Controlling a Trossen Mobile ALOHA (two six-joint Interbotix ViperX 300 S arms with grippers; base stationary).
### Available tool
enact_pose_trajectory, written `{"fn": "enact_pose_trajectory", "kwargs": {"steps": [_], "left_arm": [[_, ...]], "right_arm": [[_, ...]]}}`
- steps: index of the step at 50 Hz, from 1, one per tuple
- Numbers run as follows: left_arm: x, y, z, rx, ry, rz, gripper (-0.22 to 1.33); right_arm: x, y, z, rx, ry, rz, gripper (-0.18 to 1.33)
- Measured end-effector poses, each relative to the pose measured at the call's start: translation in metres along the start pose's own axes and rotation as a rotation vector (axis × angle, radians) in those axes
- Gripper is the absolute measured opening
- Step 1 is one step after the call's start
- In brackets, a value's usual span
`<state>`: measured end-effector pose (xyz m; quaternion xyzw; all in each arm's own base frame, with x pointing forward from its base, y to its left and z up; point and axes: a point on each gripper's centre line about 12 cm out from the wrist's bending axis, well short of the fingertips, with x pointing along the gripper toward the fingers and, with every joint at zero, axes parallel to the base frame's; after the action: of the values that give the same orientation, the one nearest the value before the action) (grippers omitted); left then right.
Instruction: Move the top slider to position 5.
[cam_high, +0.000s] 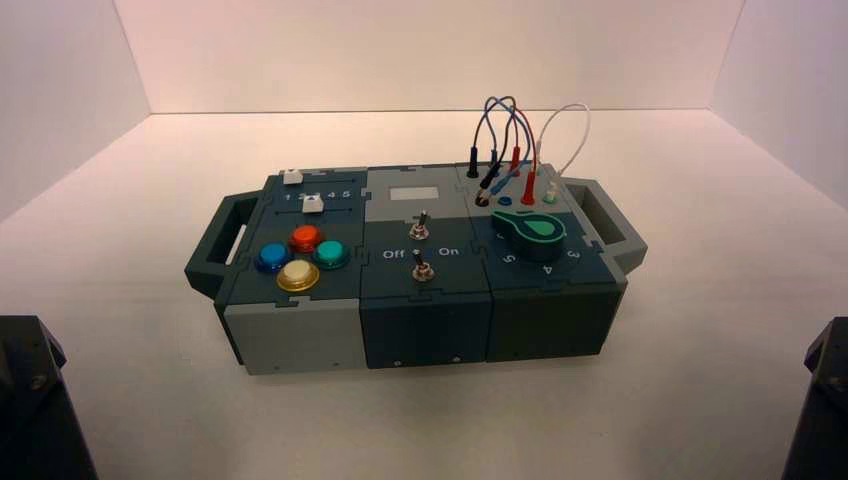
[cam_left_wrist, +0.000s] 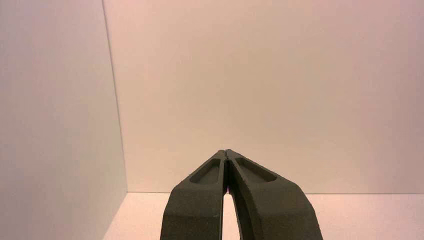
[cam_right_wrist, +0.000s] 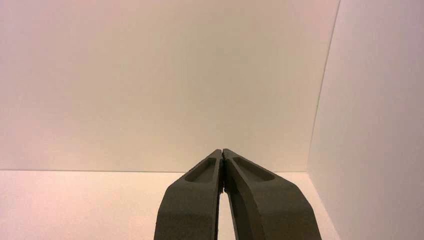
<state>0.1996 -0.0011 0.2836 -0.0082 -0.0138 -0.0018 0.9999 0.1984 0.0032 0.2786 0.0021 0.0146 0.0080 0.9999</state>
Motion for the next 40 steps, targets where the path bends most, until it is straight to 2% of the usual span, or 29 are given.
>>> {"fn": "enact_pose_trajectory", "kwargs": {"steps": [18,27,35,37,40], "left_arm": [[0.001,-0.001,-0.002,0.0,0.02,-0.003,-0.16],[0.006,-0.004,-0.007,0.002,0.091,-0.019,-0.16],[0.014,-0.018,-0.015,0.011,0.219,-0.083,-0.16],[0.014,-0.018,-0.015,0.012,0.222,-0.084,-0.16],[0.016,-0.023,-0.019,0.015,0.264,-0.104,-0.16]], "right_arm": [[0.0,0.001,-0.001,0.001,0.005,0.003,-0.15],[0.001,0.003,-0.005,0.001,0.043,0.015,-0.15],[0.003,0.017,-0.006,-0.008,0.128,0.086,-0.15],[0.003,0.018,-0.006,-0.007,0.129,0.089,-0.15],[0.005,0.025,-0.008,-0.014,0.164,0.122,-0.15]]}}
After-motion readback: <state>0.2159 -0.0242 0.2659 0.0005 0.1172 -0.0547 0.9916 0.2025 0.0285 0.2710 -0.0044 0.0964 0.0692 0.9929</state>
